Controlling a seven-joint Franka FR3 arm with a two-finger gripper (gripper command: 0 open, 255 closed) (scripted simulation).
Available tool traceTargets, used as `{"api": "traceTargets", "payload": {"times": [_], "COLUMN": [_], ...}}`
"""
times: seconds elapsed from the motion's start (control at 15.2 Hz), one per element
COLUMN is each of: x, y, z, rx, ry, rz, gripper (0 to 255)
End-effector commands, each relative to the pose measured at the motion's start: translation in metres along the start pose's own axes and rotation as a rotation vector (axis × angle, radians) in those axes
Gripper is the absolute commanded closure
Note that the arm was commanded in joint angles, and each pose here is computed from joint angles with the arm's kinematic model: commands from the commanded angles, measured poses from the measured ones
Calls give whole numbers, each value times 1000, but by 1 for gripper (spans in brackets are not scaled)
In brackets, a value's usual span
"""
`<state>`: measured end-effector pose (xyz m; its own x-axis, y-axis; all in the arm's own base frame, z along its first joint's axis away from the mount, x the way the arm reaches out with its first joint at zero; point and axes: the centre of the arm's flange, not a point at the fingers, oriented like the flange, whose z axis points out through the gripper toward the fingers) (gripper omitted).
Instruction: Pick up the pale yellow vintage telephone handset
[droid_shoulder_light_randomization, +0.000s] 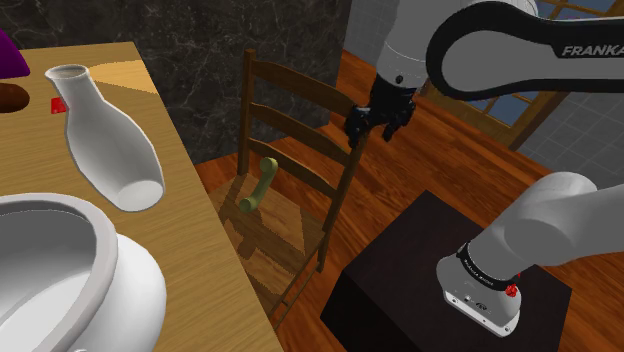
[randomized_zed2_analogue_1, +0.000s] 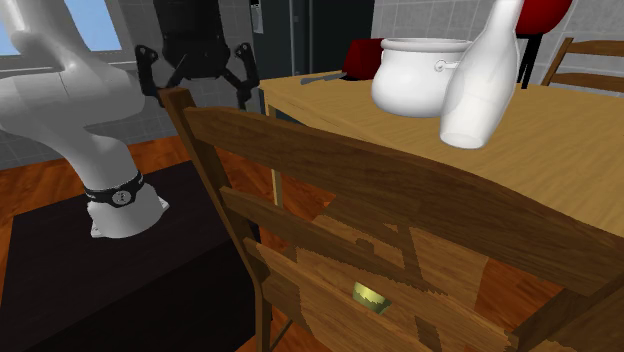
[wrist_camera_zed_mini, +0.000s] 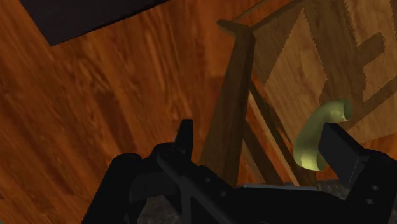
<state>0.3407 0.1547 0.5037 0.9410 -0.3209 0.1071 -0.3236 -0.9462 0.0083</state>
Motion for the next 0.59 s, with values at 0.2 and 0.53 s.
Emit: {"api": "traceTargets", "payload": {"times": [0.2, 0.53], "x": [5, 19], "y": [-58, -111], "z": [44, 89], "rx": [-41, -84], "ry": [29, 58], "rz": [184, 362], "gripper": [0, 0]}}
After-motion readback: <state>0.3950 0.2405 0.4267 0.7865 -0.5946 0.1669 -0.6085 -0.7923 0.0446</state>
